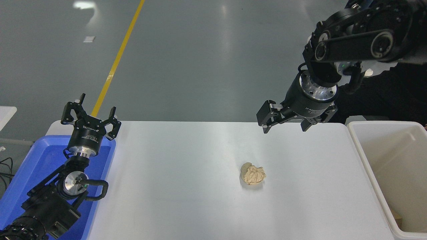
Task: Pick up paper ball place in dustbin
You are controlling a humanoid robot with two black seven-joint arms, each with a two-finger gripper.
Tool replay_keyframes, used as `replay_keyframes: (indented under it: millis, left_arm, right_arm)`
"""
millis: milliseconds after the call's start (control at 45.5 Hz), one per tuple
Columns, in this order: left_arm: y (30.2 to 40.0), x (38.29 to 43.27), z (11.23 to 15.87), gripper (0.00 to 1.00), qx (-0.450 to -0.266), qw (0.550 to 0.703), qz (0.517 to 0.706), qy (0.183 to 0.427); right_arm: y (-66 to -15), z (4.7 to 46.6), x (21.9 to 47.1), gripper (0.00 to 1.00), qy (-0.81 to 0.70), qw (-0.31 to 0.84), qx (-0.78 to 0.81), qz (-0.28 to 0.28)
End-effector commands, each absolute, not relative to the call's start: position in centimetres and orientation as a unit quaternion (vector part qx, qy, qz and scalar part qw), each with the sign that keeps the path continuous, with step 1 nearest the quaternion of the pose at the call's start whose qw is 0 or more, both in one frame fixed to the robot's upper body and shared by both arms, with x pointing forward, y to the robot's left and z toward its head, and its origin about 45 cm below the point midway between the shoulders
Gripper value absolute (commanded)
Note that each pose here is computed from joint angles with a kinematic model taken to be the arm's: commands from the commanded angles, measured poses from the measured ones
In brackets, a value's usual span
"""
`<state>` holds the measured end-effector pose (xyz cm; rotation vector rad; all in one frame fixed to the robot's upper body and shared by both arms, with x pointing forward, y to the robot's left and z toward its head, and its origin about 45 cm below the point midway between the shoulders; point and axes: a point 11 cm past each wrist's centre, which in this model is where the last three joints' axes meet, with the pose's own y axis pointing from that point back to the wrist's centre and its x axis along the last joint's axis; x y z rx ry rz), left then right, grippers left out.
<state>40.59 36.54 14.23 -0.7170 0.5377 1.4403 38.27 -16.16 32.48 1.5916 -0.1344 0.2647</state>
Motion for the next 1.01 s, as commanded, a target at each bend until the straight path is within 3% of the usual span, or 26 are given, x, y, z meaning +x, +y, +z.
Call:
replay_keyframes:
  millis: [0,132,352,989]
  left_arm:
    - [36.54,40.58,14.22,0.98,-0.317,0.661,0.637,0.238]
    - [36.54,40.58,14.22,0.98,-0.317,0.661,0.637,0.238]
    - [36.54,40.58,14.22,0.98,-0.317,0.661,0.637,0.238]
    - [36.54,40.58,14.22,0.98,-0.317,0.661,0.637,0.238]
  right_arm:
    - [-15.5,26.6,41.4,1.0,-0.133,0.663,0.721,0.151]
    - [-16.8,22.3,42.4,1.0,-0.172,0.651,0.726,0.136]
    - [-17.0,17.3,41.2,1.0,-0.177,0.635,0.747,0.089]
    - [-19.3,10.2,39.2,1.0,-0.211,0.626,0.75,0.027]
